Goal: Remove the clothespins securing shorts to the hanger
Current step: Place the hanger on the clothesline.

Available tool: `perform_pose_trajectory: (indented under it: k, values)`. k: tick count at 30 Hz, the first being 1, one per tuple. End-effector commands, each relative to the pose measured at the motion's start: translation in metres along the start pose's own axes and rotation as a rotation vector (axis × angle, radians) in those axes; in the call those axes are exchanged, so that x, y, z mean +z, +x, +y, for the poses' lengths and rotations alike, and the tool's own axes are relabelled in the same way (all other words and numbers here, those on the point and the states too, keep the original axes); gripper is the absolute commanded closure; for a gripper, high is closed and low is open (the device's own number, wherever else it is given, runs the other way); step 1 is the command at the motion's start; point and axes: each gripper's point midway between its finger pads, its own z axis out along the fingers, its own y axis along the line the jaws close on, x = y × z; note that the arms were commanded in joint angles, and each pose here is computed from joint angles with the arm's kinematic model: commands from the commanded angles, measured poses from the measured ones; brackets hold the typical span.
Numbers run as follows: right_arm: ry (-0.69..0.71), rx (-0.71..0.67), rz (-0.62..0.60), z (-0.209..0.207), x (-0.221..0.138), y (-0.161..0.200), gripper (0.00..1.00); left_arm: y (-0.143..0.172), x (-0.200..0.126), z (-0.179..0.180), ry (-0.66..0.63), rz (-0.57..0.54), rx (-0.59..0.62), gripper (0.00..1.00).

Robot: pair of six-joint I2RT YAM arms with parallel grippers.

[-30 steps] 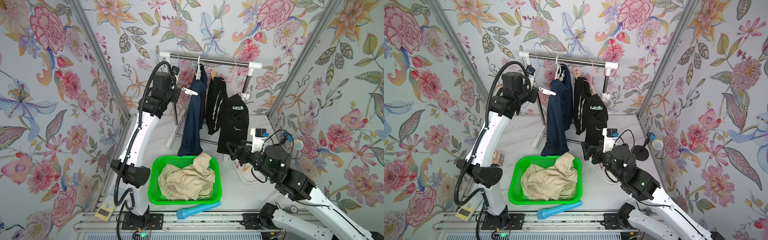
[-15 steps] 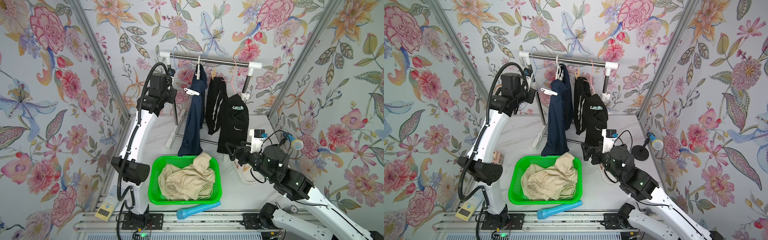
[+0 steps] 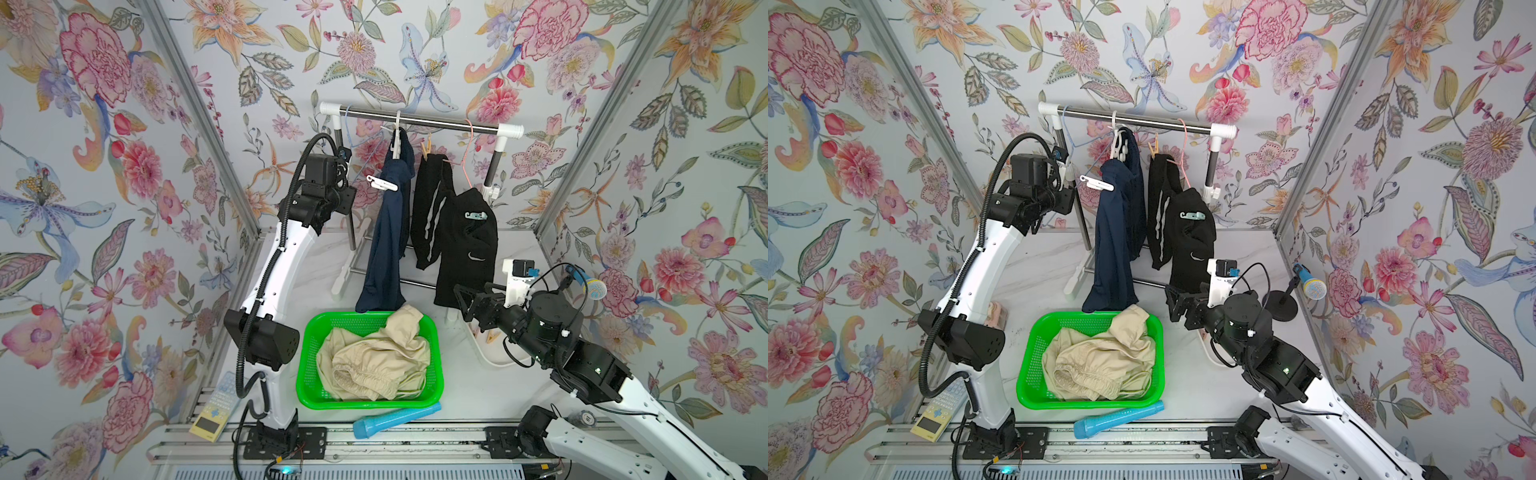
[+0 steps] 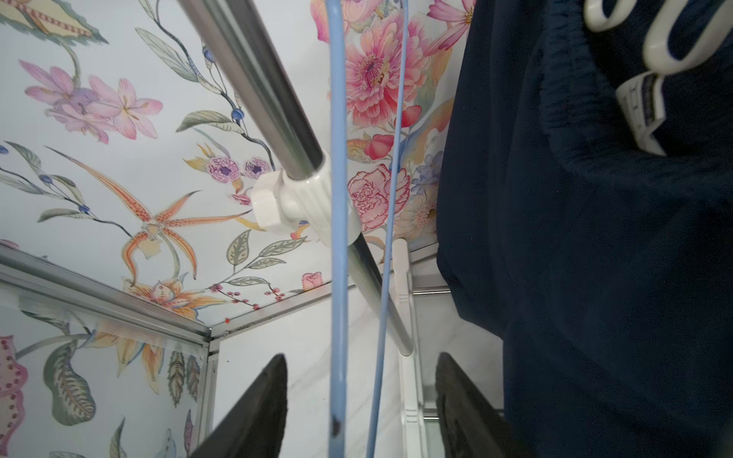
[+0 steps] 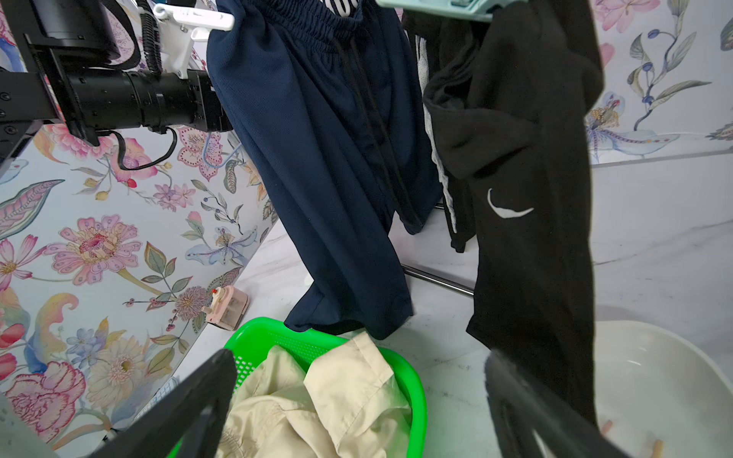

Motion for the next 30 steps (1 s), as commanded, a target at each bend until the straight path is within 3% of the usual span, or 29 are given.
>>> perform_pose_trajectory:
  k: [1, 8, 15, 17, 20, 24, 30]
  values:
    - [0.021, -0.029, 0.016, 0.0, 0.002, -0.001, 0.01, -0.029, -0.051, 0.015, -0.013, -0.108, -0.03, 0.29]
    - [0.13, -0.07, 0.045, -0.017, 0.012, 0.006, 0.01, -0.042, -0.136, 0.032, -0.044, -0.268, -0.13, 0.01]
    - [0.218, -0.095, 0.082, -0.034, 0.021, 0.016, 0.01, -0.058, -0.215, 0.037, 0.003, -0.464, -0.254, 0.01]
    - [0.241, -0.1, 0.095, -0.038, 0.022, 0.019, 0.01, -0.067, -0.226, 0.035, 0.039, -0.496, -0.283, 0.07]
    - [0.265, -0.106, 0.116, -0.044, 0.025, 0.027, 0.01, -0.086, -0.231, 0.022, 0.082, -0.52, -0.286, 0.2]
    - [0.28, -0.103, 0.148, -0.048, 0.029, 0.038, 0.01, -0.112, -0.216, -0.008, 0.122, -0.513, -0.24, 0.22]
    - [0.293, -0.11, 0.181, -0.051, 0.03, 0.048, 0.01, -0.135, -0.164, -0.035, 0.159, -0.471, -0.211, 0.34]
